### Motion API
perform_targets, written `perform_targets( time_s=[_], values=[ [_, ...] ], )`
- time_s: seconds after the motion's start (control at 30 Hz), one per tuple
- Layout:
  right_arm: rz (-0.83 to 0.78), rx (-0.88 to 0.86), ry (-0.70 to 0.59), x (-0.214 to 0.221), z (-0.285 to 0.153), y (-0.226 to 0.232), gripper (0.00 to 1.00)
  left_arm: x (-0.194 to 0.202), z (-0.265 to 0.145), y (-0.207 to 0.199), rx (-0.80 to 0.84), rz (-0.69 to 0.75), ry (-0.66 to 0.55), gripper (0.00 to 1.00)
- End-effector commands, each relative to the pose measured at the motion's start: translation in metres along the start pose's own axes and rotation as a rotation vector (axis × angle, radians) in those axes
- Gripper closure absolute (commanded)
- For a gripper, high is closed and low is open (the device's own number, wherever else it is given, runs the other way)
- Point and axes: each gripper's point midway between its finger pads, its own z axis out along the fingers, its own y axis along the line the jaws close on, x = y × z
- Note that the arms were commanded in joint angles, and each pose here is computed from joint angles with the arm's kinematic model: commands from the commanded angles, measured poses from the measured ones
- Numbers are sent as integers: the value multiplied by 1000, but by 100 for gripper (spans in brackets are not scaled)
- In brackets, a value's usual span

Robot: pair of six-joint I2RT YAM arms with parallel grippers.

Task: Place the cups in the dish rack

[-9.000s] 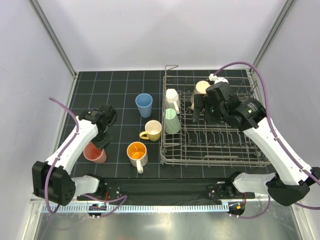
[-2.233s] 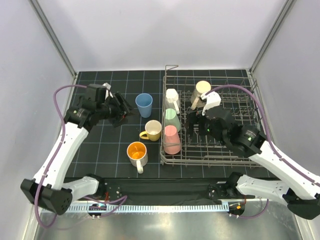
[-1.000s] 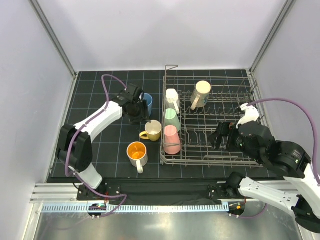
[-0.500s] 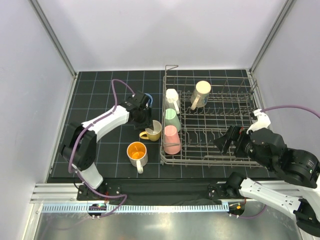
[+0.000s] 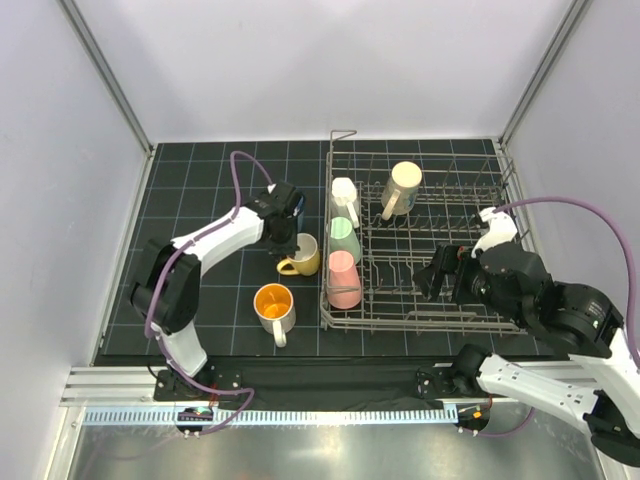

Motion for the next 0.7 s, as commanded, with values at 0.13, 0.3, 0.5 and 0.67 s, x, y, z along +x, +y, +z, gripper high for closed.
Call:
perform_targets(
  time_s=[0.13,0.3,0.5,0.67],
  values=[
    [-129,-73,6,-24,21,39,0,-53,-109,34,-38,-111,-270,100],
    [-249,-351,30,-35,21,102,0,-60,-193,29,140,-331,-445,100],
    [-307,-659,-5,-50,13,169,0,-62,-277,-20,550,-448,-563,100],
    [-286,-904,45,-45,10,218,0,-64,-326,-64,952,-523,-555,100]
  ],
)
